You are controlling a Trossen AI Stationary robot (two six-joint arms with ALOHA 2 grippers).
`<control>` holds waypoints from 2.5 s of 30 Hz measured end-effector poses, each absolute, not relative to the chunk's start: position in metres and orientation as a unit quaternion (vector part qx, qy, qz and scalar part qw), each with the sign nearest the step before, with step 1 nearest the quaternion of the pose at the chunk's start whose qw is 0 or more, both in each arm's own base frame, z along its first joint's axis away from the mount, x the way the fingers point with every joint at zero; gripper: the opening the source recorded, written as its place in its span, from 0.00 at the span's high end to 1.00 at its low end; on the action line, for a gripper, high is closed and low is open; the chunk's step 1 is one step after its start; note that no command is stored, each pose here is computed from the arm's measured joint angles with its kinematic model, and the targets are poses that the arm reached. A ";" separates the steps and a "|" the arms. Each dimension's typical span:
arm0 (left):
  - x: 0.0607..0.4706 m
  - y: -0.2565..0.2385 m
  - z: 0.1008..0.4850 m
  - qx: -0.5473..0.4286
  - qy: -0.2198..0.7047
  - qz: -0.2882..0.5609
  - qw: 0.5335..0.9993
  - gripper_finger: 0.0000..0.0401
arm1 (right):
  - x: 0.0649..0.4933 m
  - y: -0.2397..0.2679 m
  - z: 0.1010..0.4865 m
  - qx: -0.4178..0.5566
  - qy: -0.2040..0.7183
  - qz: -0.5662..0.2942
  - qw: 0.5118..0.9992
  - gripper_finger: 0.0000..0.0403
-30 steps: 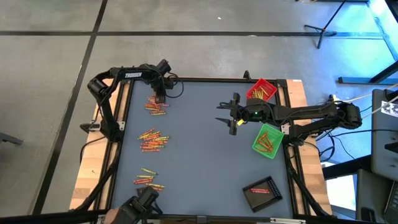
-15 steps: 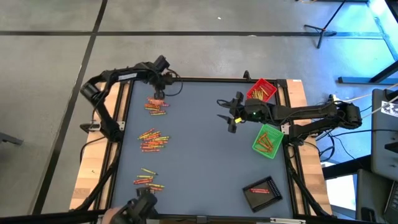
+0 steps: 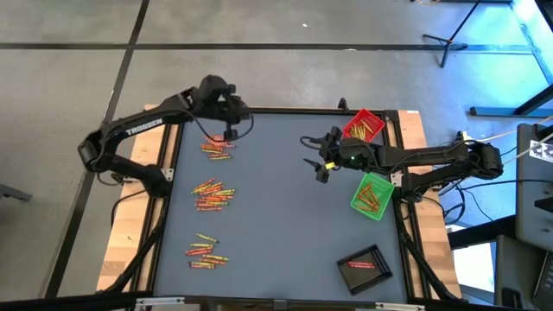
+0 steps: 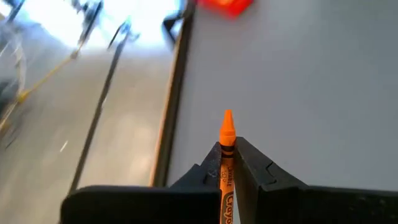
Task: Sort crayons
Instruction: Put the orange crayon into the green bin
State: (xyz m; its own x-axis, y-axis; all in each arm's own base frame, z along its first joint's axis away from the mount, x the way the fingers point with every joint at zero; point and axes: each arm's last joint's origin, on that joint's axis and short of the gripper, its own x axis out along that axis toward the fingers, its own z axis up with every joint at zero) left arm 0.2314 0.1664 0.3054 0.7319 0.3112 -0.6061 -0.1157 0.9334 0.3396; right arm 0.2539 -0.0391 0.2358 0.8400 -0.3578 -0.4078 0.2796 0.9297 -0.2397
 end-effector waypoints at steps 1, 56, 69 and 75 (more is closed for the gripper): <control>0.235 0.161 0.308 0.142 0.332 0.099 0.927 0.99 | 0.254 -0.039 0.236 -0.089 0.228 -0.166 0.955 0.20; 0.299 0.042 0.231 0.181 -0.061 -0.021 0.981 1.00 | 0.329 -0.035 0.222 -0.093 0.014 0.034 0.995 0.85; 0.299 0.044 0.226 0.156 -0.025 0.004 0.987 0.81 | 0.320 -0.036 0.221 -0.125 0.089 0.008 0.988 0.94; 0.293 0.043 0.231 0.147 0.003 0.010 0.989 0.70 | 0.293 -0.035 0.237 -0.094 0.170 -0.017 0.981 0.96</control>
